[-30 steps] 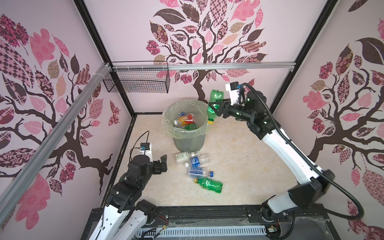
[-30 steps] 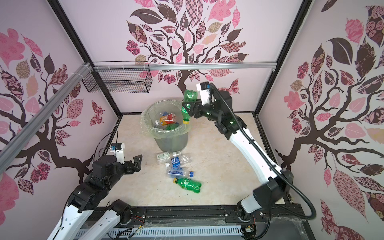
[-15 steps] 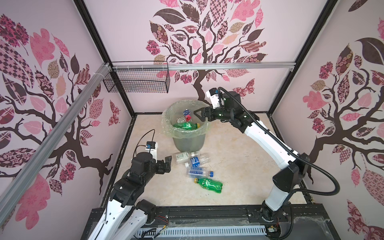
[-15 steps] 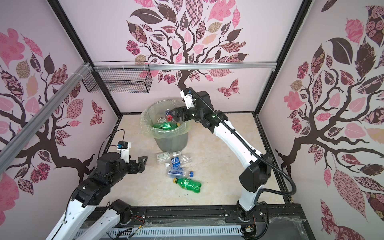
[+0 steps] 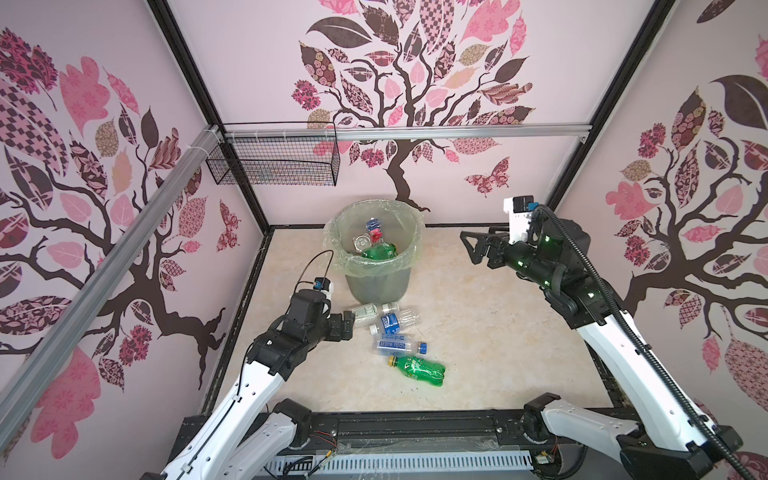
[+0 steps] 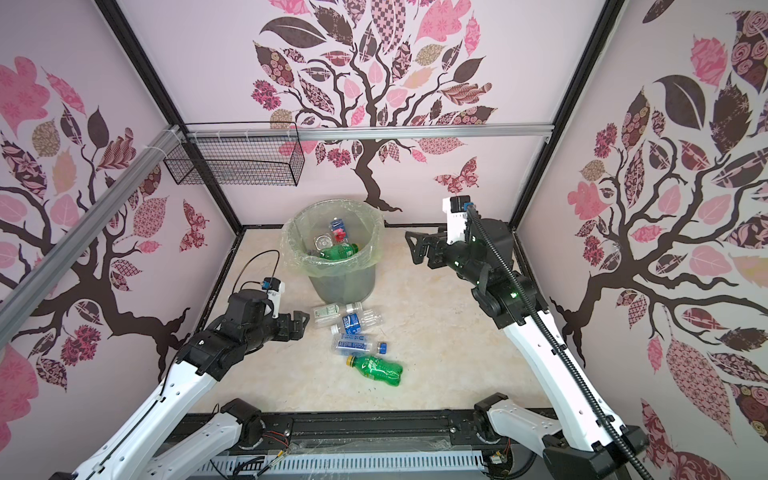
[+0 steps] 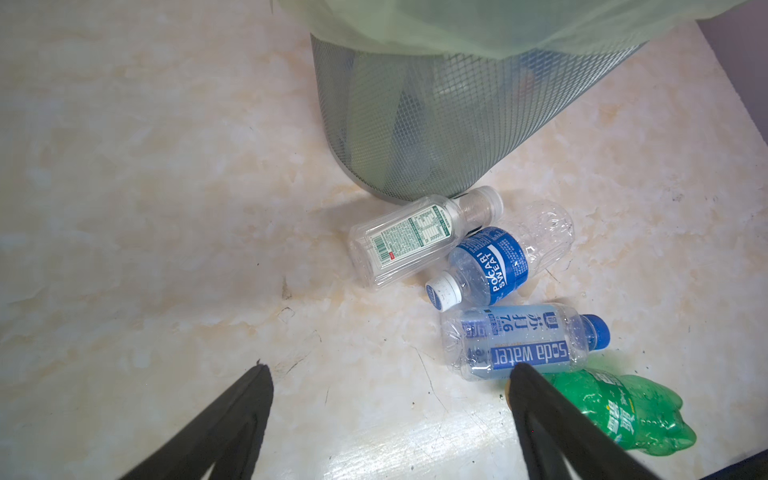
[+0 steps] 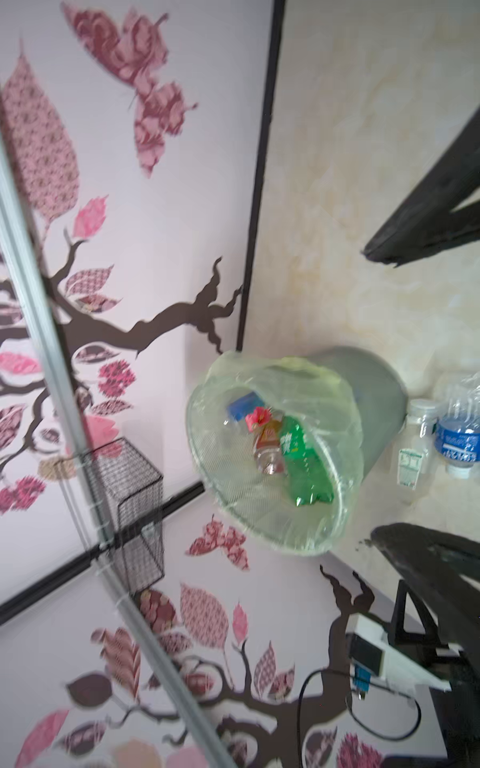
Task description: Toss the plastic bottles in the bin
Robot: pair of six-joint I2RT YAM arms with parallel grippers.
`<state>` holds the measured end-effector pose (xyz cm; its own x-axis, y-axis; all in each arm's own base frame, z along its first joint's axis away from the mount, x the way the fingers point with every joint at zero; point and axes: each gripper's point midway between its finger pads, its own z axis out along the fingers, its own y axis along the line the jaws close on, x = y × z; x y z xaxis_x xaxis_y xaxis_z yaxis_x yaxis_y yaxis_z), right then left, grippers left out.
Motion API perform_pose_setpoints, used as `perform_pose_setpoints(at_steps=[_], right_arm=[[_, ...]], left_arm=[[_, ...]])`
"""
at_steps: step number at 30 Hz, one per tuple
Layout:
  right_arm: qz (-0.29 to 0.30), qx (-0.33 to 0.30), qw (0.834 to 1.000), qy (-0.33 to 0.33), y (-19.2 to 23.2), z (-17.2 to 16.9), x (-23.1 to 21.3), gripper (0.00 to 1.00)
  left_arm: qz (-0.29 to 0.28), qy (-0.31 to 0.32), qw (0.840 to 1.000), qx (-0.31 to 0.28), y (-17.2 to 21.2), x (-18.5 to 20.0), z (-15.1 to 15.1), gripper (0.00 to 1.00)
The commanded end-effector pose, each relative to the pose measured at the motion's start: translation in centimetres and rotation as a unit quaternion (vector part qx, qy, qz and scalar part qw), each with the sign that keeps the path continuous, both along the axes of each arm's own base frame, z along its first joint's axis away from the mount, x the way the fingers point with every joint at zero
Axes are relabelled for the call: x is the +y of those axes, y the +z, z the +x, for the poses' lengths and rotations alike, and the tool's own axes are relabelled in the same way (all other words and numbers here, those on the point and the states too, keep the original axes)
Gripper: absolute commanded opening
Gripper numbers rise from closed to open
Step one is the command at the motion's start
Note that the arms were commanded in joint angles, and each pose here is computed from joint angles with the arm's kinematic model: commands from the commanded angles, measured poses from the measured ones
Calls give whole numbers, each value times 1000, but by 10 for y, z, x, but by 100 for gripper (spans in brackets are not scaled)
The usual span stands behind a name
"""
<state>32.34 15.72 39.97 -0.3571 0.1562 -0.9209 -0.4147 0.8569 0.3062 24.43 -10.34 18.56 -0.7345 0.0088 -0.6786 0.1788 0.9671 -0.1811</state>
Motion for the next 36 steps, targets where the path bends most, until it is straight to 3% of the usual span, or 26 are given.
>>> perform_pose_setpoints(at_steps=[1, 10, 17, 22, 31, 36], right_arm=[[-41, 48, 998, -28, -41, -2, -13, 100], [-38, 148, 987, -48, -115, -1, -15, 100], [-25, 146, 988, -41, -118, -5, -12, 100], [-27, 152, 987, -45, -124, -8, -15, 100], [-20, 157, 986, -43, -129, -13, -15, 100], [-17, 158, 986, -42, -131, -15, -15, 100]], left_arm=[[-43, -1, 999, 5, 2, -13, 5, 92], [-45, 16, 999, 11, -29, -25, 36, 91], [-28, 1, 1000, 4, -65, -37, 52, 91], [19, 4, 1000, -7, -75, -29, 62, 92], [49, 18, 999, -10, -94, -27, 79, 91], [53, -14, 998, -14, -101, -38, 85, 88]])
